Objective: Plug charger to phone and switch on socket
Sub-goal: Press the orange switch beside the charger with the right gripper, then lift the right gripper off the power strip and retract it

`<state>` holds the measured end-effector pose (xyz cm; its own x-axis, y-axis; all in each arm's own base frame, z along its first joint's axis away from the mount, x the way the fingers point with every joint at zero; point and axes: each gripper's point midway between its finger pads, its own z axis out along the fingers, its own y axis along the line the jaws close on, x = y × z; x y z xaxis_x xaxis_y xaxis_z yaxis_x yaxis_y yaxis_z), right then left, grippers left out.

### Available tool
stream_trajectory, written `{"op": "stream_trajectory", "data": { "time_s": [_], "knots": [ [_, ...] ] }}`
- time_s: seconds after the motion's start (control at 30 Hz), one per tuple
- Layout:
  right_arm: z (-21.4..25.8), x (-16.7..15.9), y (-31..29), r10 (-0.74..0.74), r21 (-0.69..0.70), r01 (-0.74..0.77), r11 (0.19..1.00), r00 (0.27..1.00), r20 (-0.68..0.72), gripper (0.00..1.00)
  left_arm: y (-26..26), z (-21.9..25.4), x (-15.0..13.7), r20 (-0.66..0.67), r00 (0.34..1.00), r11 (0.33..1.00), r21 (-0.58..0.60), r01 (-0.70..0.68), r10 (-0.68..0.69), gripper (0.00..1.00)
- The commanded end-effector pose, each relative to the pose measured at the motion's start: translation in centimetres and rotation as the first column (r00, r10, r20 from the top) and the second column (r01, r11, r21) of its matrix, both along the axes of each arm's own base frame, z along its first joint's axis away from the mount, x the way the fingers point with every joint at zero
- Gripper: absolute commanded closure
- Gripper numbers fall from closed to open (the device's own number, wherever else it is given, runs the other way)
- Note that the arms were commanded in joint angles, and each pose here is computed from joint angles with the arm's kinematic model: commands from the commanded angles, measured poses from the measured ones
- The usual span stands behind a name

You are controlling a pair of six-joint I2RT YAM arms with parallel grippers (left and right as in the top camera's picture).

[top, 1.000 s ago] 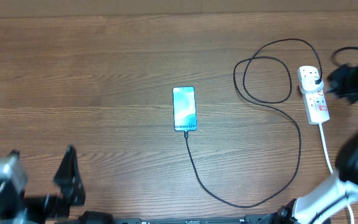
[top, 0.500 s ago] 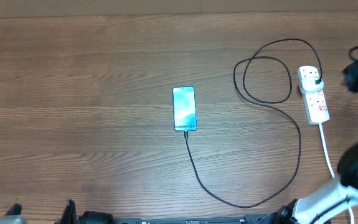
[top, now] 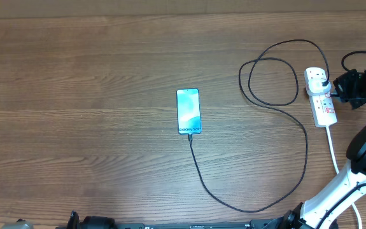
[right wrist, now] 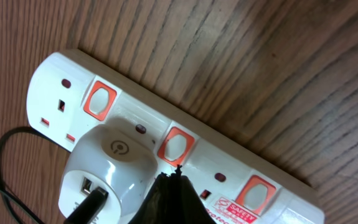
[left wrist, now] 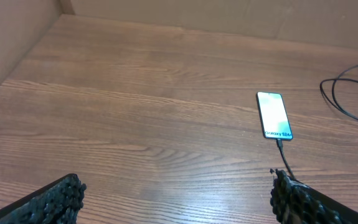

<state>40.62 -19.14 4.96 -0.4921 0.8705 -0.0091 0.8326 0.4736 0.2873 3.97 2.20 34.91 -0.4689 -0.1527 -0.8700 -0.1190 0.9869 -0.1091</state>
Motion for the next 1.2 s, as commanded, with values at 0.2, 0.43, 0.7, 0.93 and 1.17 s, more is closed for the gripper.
{"op": "stream_trajectory", "data": {
  "time_s": [0.2, 0.43, 0.7, 0.93, 1.17],
  "knots": [
    [-1.0, 1.5, 0.7, 0.023, 0.002, -0.023, 1.000, 0.999, 0.022, 0.96, 0.2, 0.1, -0.3, 0.015, 1.000, 1.000, -0.010, -0.021, 0.022, 0.00],
    [-0.9, 1.6, 0.8, 0.025, 0.012, -0.026, 1.000, 0.999, 0.030, 0.96, 0.2, 0.1, -0.3, 0.015, 1.000, 1.000, -0.010, -0.021, 0.022, 0.00],
    [-5.0, 1.3, 4.2, 0.124, 0.076, -0.119, 0.990, 0.990, -0.063, 0.96, 0.2, 0.1, -0.3, 0.016, 1.000, 1.000, -0.010, -0.021, 0.022, 0.00],
    [-4.8, 1.4, 5.4, 0.158, 0.049, -0.154, 0.987, 0.983, -0.090, 0.96, 0.2, 0.1, -0.3, 0.015, 1.000, 1.000, -0.010, -0.021, 0.022, 0.00],
    [2.0, 0.3, 2.2, 0.102, -0.114, -0.112, 0.987, 0.991, -0.084, 0.96, 0.2, 0.1, -0.3, 0.016, 1.000, 1.000, -0.010, -0.021, 0.022, 0.00]
  ]
}}
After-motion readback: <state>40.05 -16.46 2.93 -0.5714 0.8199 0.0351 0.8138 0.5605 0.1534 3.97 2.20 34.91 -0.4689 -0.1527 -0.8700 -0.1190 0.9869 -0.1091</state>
